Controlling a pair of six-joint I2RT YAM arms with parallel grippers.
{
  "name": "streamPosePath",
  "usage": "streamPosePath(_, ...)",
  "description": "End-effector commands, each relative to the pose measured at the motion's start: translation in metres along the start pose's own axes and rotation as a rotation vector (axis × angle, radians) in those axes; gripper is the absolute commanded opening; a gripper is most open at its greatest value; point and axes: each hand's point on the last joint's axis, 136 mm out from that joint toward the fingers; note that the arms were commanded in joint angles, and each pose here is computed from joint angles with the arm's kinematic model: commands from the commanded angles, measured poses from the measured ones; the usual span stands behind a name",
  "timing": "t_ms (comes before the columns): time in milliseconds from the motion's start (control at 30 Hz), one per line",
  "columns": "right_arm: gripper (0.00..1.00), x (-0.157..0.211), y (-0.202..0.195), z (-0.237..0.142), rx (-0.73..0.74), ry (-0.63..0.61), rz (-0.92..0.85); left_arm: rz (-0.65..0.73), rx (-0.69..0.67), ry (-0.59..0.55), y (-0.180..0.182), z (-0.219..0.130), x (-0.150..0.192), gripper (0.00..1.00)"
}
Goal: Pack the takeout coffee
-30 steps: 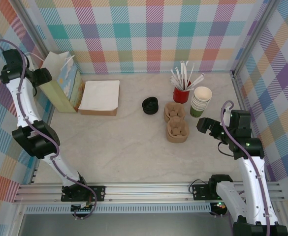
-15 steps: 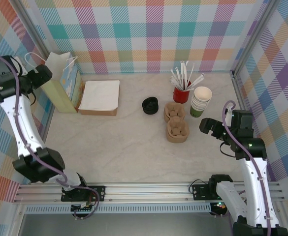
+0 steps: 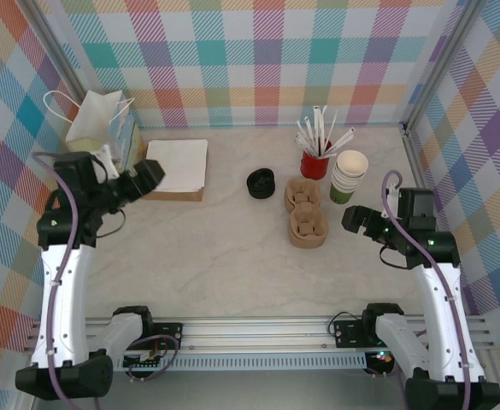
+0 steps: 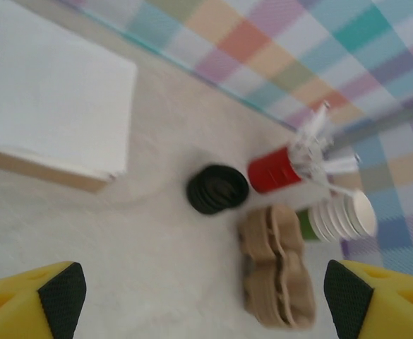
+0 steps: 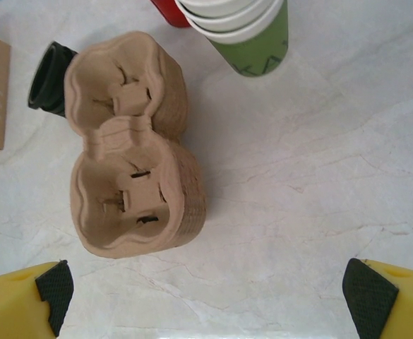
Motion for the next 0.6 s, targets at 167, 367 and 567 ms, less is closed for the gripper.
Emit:
streamPosePath(167,0.93,-0.044,0.005,-0.001,0.044,-0.054,0.089,-0.093,0.114,0.208,-0.025,0.035,0.09,0.88)
streamPosePath(367,0.85,-0.101,0.013,0.013,0.011,-0.123,0.183,-0.081,0.122,0.311,-0.04,0.076,0.13,0.87)
streamPosePath(567,0.76,-0.146,0.004,0.04,0.002,-0.154,0.291,-0.029,0.109,0.4,-0.057,0.105,0.164,0.87)
Point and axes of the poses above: each hand's point on the last joint's axis, 136 mm out from that joint toward the fingers, its own z axis out along the fingers, its own y axis along the line the jaws close on, x = y × z, and after that the axes turned 5 degrees about z, right-handed
